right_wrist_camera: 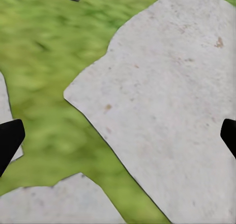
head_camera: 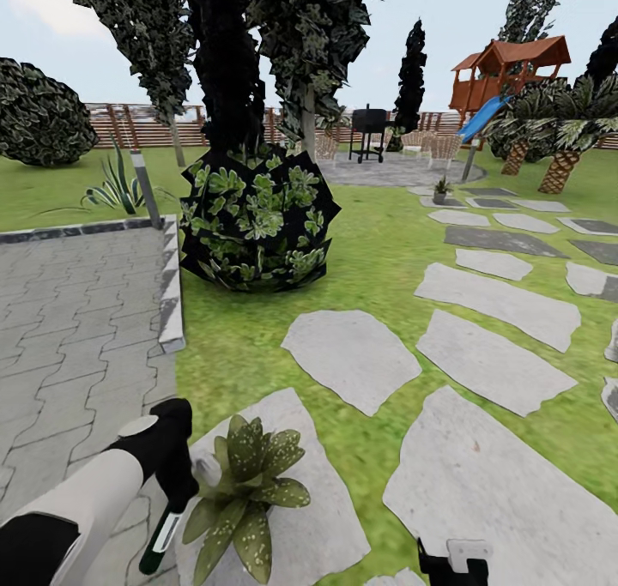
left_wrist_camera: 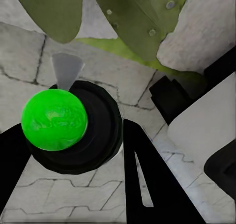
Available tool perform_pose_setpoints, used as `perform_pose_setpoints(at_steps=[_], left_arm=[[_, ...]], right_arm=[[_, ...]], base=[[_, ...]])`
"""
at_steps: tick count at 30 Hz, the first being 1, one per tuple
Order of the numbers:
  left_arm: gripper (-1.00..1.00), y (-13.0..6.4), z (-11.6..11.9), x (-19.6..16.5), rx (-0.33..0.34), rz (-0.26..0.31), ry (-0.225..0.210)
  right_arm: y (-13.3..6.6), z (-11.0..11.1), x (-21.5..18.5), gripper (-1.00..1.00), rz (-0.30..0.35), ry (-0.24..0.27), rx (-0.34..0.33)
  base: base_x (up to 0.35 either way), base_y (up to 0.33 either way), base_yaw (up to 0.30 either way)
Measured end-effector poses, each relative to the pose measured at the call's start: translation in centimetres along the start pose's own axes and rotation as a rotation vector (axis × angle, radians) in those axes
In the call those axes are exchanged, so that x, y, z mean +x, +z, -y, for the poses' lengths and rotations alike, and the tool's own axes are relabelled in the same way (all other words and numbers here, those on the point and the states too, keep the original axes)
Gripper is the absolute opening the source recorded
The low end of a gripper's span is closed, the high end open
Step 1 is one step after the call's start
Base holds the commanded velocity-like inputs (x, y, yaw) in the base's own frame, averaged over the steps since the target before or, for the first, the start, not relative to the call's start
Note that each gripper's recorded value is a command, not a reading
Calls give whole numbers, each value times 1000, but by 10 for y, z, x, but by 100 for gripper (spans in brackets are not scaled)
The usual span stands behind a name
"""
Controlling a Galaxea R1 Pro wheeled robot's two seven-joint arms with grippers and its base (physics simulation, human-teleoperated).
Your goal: Pick up the pesticide atomizer in the garden and spray insectifuge to fully cover both potted plants in the garden.
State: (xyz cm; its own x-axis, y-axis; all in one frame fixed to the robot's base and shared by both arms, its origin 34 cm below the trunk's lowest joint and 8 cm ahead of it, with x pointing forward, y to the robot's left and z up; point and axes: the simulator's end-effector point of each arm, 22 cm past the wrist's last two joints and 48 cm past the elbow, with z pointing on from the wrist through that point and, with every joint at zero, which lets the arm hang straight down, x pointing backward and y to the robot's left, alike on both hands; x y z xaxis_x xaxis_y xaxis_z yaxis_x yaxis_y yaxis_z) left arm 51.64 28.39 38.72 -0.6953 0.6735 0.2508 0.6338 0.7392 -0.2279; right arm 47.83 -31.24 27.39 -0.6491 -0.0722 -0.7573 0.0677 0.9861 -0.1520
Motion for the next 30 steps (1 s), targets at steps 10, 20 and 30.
perform_pose_setpoints(at_steps=[10,20,30], left_arm=[[-100,17,18,4,33,-28,21],[-100,16,16,5,27,-33,19],[-100,16,3,17,9,-45,-7]], right_arm=[[0,-4,0,100,0,4,-5],[0,-5,0,100,0,4,-7],[0,-5,0,100,0,4,-7]], base=[[0,0,-102],[-234,3,-139],[-41,21,-118]])
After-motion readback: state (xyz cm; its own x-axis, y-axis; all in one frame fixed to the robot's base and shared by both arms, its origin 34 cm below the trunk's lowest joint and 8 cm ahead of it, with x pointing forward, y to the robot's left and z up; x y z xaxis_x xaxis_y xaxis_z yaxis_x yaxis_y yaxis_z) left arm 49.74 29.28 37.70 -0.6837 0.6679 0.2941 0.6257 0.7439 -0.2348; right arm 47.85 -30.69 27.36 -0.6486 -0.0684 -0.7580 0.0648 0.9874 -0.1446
